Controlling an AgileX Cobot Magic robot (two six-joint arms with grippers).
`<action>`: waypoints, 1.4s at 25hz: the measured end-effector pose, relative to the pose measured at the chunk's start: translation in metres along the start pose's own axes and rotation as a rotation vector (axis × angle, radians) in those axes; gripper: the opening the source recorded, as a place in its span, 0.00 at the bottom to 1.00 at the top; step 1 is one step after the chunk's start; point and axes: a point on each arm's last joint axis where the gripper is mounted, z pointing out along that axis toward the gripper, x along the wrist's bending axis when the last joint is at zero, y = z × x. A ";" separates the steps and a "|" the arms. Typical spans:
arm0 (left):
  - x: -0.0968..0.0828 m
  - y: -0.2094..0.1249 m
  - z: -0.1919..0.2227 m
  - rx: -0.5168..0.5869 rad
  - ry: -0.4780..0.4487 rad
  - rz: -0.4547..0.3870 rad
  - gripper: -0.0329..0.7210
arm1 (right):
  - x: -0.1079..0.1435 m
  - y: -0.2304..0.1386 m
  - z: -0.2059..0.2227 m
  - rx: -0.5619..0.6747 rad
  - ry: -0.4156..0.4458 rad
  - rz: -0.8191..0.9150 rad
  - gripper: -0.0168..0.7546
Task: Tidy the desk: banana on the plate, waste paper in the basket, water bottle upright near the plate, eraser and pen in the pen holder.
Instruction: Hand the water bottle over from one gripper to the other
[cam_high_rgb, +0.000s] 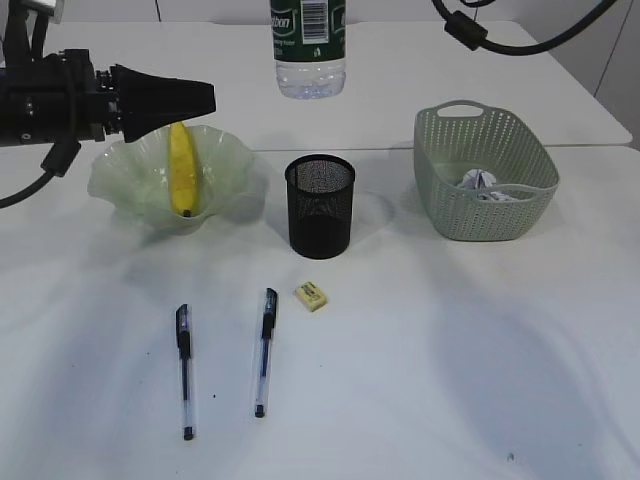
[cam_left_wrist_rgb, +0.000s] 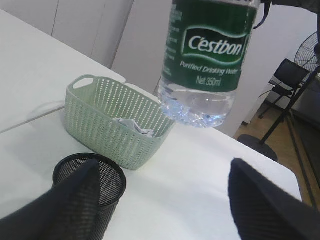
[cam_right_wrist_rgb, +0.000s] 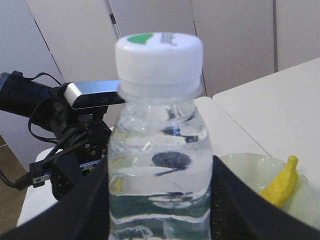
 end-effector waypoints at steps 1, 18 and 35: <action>0.000 0.000 0.000 0.000 0.000 0.000 0.80 | 0.000 0.000 0.000 0.001 0.000 0.005 0.51; -0.009 -0.002 0.010 0.011 -0.038 0.003 0.78 | -0.014 -0.022 0.007 0.055 -0.007 0.048 0.51; -0.007 0.023 0.036 0.031 0.108 0.094 0.89 | -0.014 -0.022 0.007 0.057 -0.007 0.045 0.51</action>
